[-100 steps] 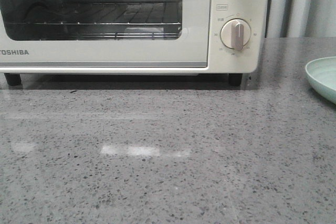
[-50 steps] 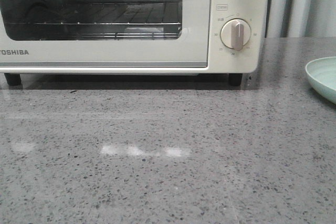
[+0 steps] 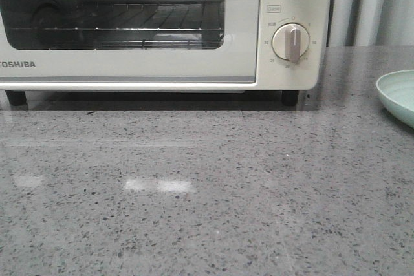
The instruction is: Put bread in oven
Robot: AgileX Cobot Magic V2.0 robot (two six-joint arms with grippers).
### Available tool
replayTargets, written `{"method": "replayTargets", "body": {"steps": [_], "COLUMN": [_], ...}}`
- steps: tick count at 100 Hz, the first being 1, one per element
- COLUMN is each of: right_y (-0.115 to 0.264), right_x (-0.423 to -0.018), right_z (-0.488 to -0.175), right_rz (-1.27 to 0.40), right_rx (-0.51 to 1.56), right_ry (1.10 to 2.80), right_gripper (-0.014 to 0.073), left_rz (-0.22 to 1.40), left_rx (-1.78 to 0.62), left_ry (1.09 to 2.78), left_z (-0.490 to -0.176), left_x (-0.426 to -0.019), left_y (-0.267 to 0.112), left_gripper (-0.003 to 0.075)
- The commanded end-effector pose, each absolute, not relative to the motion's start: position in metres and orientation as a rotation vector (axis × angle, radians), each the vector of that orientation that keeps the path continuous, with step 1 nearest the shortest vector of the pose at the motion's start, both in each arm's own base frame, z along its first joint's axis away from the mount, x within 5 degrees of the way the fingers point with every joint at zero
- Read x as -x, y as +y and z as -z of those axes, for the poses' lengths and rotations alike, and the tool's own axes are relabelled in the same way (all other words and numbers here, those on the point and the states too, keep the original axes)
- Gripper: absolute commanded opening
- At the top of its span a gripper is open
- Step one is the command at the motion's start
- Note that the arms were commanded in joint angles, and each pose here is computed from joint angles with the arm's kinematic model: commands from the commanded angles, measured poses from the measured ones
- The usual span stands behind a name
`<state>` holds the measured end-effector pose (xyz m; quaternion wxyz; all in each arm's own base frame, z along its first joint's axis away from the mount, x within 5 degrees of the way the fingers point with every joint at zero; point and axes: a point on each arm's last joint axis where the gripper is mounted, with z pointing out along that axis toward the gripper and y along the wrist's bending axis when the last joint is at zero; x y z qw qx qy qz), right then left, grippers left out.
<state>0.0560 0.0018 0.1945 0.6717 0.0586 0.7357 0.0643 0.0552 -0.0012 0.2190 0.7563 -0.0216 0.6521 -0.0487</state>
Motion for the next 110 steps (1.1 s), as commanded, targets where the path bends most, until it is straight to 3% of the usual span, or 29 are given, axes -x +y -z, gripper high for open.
{"method": "replayTargets", "body": {"steps": [1, 19, 32, 46, 73, 94, 110], "right_y": [0.000, -0.002, -0.003, -0.004, 0.000, 0.000, 0.002], "right_x": [-0.055, -0.051, -0.042, -0.033, -0.042, -0.041, -0.043], "right_z": [-0.203, -0.227, -0.246, -0.260, -0.266, -0.294, -0.318], "right_rz": [-0.053, -0.042, -0.038, -0.157, -0.218, -0.220, -0.208], "right_rx": [-0.064, -0.062, -0.063, -0.128, -0.188, -0.185, -0.183], "right_ry": [1.524, 1.254, 1.023, 0.853, 1.368, 1.375, 1.519], "right_gripper": [-0.0076, -0.0076, -0.0076, -0.0076, -0.0076, -0.0076, -0.0076], "left_rz": [0.112, 0.123, 0.275, 0.311, 0.357, 0.277, 0.275], "left_rx": [0.070, 0.085, 0.261, 0.315, 0.326, 0.204, 0.146], "left_ry": [1.326, 1.319, 1.285, 1.259, 1.178, 1.072, 1.086], "left_z": [-0.220, -0.221, -0.222, -0.224, -0.248, -0.297, -0.335], "left_x": [-0.052, -0.052, -0.052, -0.051, -0.045, -0.031, -0.023], "left_y": [0.001, 0.001, 0.005, 0.008, 0.008, 0.006, 0.002], "left_gripper": [-0.0021, -0.0021, -0.0021, -0.0021, -0.0022, -0.0021, -0.0021]}}
